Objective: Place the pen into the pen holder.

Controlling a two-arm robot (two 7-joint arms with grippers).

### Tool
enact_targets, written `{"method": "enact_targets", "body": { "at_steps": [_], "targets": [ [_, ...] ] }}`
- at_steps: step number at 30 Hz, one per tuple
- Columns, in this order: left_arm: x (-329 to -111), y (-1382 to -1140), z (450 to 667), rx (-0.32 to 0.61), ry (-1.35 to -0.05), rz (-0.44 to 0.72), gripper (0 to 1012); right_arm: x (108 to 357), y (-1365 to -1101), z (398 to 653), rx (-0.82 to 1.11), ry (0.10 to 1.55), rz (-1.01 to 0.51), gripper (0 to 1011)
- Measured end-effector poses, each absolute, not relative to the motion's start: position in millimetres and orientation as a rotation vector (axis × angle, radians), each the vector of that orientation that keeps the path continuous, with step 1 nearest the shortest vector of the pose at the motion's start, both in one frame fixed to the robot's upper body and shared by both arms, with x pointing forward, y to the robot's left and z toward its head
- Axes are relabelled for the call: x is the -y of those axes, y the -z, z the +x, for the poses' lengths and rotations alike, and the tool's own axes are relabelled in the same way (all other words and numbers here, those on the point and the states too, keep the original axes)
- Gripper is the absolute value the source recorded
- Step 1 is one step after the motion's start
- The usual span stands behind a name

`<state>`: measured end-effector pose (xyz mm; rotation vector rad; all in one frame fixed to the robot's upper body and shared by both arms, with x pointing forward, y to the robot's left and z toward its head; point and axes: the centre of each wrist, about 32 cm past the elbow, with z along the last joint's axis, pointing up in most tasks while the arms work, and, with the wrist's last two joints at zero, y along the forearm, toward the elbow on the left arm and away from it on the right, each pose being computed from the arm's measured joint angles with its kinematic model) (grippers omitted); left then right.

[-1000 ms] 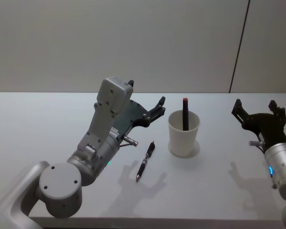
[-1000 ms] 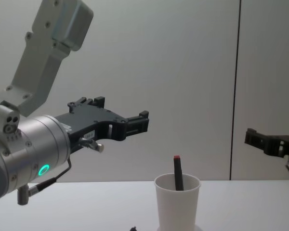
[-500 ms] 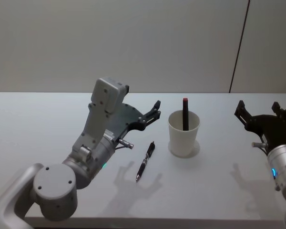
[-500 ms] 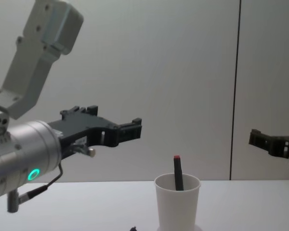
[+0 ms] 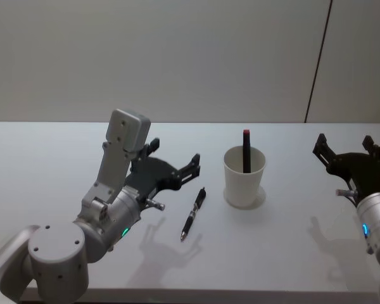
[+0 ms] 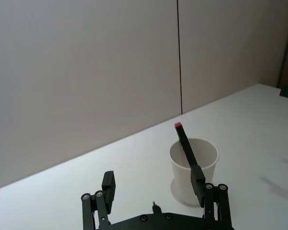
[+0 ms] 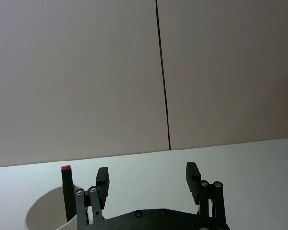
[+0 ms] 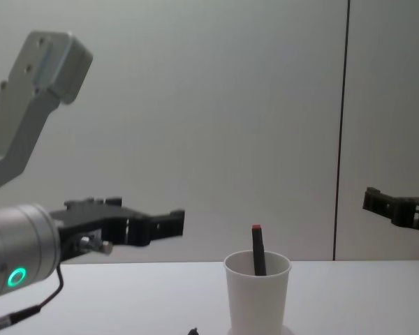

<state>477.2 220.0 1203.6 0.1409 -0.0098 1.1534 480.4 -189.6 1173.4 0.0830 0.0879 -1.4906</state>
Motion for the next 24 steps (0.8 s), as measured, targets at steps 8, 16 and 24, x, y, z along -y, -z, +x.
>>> {"method": "enact_targets", "body": {
  "at_steps": [8,16,24],
  "targets": [
    [-225,-1200,477,-0.099,-1.128,0.209,1003,190,-1173,480,-0.088,1.491,0.082,1002],
    [-227,-1194,484,-0.179,-1.098,0.277,1003,190,-1174,480,-0.088,1.491,0.082,1002],
    [-229,-1185,495,-0.233,-1.077,0.330,1003,190,-1174,480,-0.088,1.491,0.082,1002]
  ]
}}
